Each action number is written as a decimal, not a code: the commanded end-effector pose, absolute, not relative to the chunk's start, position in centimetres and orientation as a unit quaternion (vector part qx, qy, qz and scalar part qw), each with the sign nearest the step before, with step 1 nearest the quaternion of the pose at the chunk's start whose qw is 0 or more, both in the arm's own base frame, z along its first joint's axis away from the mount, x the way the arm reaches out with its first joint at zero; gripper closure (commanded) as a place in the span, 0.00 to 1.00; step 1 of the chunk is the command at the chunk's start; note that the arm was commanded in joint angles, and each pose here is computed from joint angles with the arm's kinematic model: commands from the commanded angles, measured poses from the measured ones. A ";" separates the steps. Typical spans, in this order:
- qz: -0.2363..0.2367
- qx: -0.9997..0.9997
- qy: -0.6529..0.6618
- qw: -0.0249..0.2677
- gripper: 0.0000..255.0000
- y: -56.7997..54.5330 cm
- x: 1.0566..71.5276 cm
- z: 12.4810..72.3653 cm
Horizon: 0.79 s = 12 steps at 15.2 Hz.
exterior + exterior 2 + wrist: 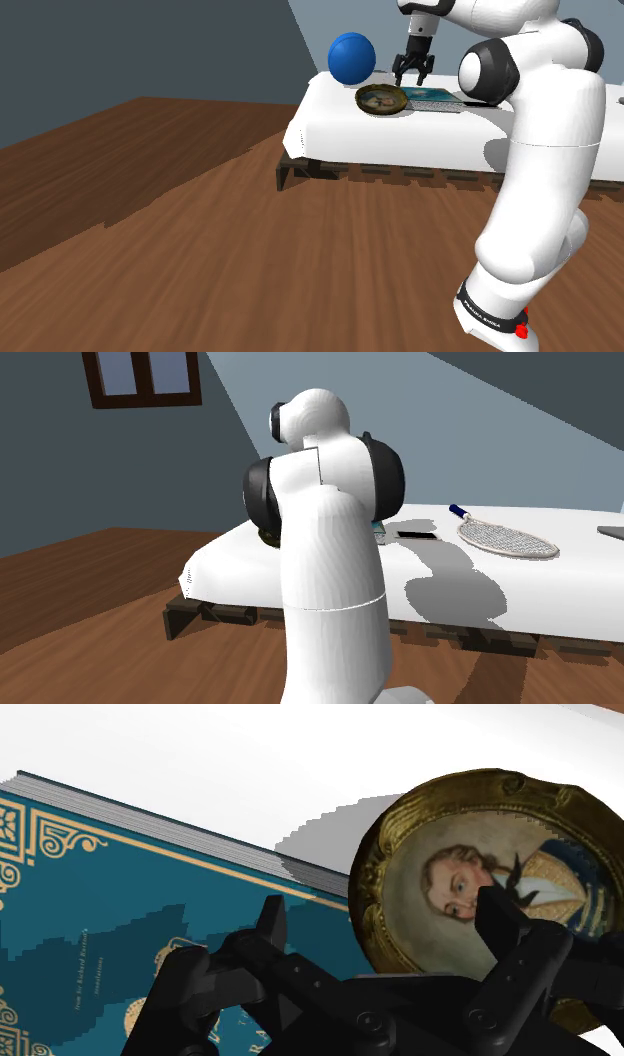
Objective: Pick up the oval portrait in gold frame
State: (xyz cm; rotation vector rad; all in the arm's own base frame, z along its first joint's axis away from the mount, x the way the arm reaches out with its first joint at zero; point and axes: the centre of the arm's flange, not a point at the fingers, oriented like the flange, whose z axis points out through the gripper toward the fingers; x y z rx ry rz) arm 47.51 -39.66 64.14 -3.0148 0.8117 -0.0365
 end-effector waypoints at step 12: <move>-0.012 -0.965 0.260 0.010 1.00 -39.7 47.5 61.9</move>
